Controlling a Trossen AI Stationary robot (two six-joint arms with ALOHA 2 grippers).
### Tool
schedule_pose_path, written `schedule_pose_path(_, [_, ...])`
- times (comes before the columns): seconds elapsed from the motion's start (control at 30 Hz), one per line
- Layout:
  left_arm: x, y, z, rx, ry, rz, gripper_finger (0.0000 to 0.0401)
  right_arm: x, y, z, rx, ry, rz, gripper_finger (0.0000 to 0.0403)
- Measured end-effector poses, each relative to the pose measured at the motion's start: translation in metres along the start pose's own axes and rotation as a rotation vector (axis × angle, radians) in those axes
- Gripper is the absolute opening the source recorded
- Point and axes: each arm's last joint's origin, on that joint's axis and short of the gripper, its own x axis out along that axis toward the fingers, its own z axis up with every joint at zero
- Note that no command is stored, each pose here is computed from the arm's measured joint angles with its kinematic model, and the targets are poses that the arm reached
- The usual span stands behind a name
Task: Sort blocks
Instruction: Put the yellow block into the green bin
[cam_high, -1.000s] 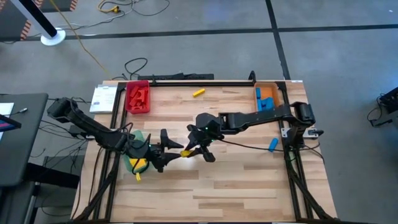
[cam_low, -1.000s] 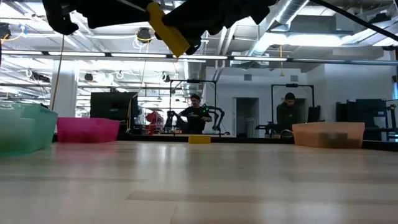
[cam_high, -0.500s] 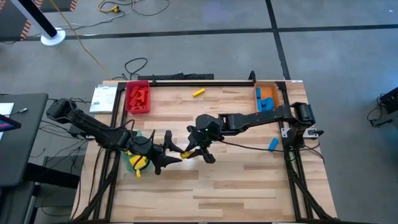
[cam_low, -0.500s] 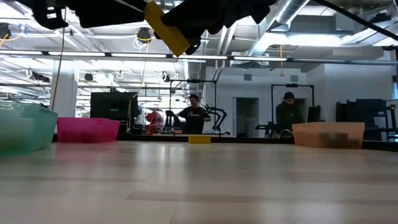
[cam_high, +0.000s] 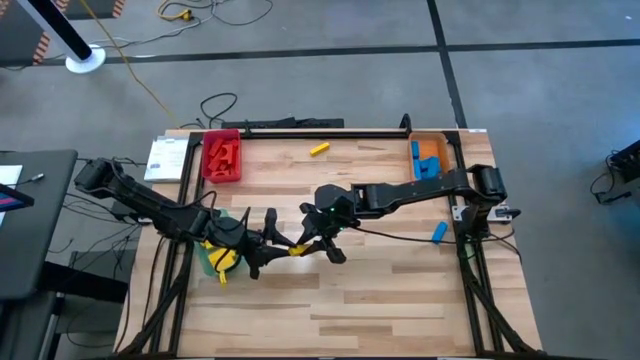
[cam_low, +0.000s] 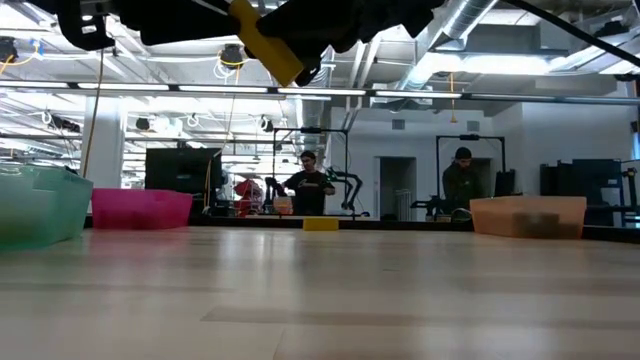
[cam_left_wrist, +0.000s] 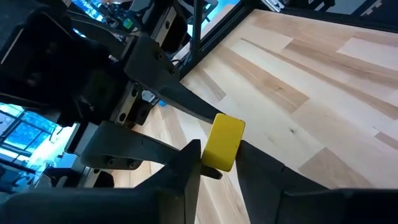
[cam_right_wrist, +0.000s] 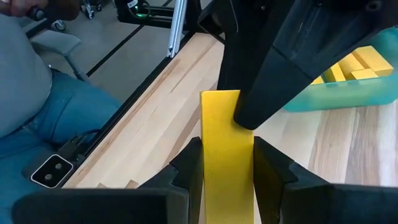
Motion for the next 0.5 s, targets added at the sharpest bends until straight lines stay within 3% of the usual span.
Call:
schedule_pose_path(0.37, [0.0000,0.0000,0.0002,0.010,-0.004,-0.003,0.0059,0.0000,0.0002,-0.0003,0.020,0.002,0.006,0.0116])
schedule_pose_path(0.5, [-0.0011,0.0002,0.0001,0.007,-0.002,-0.003,0.0060,0.0000,-0.0004,-0.0012,0.023,0.012,-0.016,0.0137])
